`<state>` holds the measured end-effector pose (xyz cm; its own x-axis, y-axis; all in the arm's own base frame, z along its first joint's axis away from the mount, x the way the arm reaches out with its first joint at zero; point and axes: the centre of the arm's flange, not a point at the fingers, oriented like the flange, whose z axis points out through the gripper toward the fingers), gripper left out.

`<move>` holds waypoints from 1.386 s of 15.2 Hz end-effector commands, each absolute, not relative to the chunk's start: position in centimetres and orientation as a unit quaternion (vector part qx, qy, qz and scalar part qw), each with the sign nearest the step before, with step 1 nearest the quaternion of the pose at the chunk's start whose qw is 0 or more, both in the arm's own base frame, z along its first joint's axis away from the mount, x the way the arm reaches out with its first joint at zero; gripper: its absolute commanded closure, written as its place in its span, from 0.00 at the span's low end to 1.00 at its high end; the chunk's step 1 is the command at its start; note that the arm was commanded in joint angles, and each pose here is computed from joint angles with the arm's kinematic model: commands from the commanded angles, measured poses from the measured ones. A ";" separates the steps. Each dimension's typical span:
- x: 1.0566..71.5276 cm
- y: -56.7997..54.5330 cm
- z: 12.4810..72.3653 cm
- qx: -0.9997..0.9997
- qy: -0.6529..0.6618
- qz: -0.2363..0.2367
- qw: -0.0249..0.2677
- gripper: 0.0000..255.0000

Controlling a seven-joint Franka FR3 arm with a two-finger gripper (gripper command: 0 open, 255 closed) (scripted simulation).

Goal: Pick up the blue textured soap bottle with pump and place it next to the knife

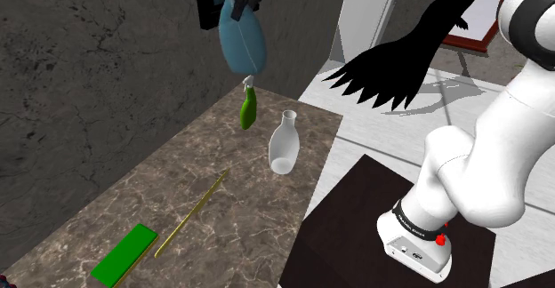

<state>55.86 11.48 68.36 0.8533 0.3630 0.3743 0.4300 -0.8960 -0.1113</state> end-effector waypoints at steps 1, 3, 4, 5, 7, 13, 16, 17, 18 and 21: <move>56.3 14.1 68.3 -0.958 -0.207 -0.175 0.096 1.00; 56.9 16.7 68.3 -0.958 -0.207 -0.175 0.096 1.00; 57.2 18.0 68.3 -0.958 -0.207 -0.175 0.096 1.00; 57.5 19.3 68.3 -0.958 -0.207 -0.175 0.096 1.00; 57.9 21.0 67.8 -0.958 -0.207 -0.175 0.096 1.00; 57.9 21.0 64.7 -0.958 -0.207 -0.175 0.096 1.00; 57.9 21.0 63.1 -0.958 -0.207 -0.175 0.096 1.00; 57.9 21.0 62.5 -0.958 -0.207 -0.175 0.096 1.00; 57.9 21.0 62.0 -0.958 -0.207 -0.175 0.096 1.00; 57.9 21.0 60.4 -0.958 -0.207 -0.175 0.096 1.00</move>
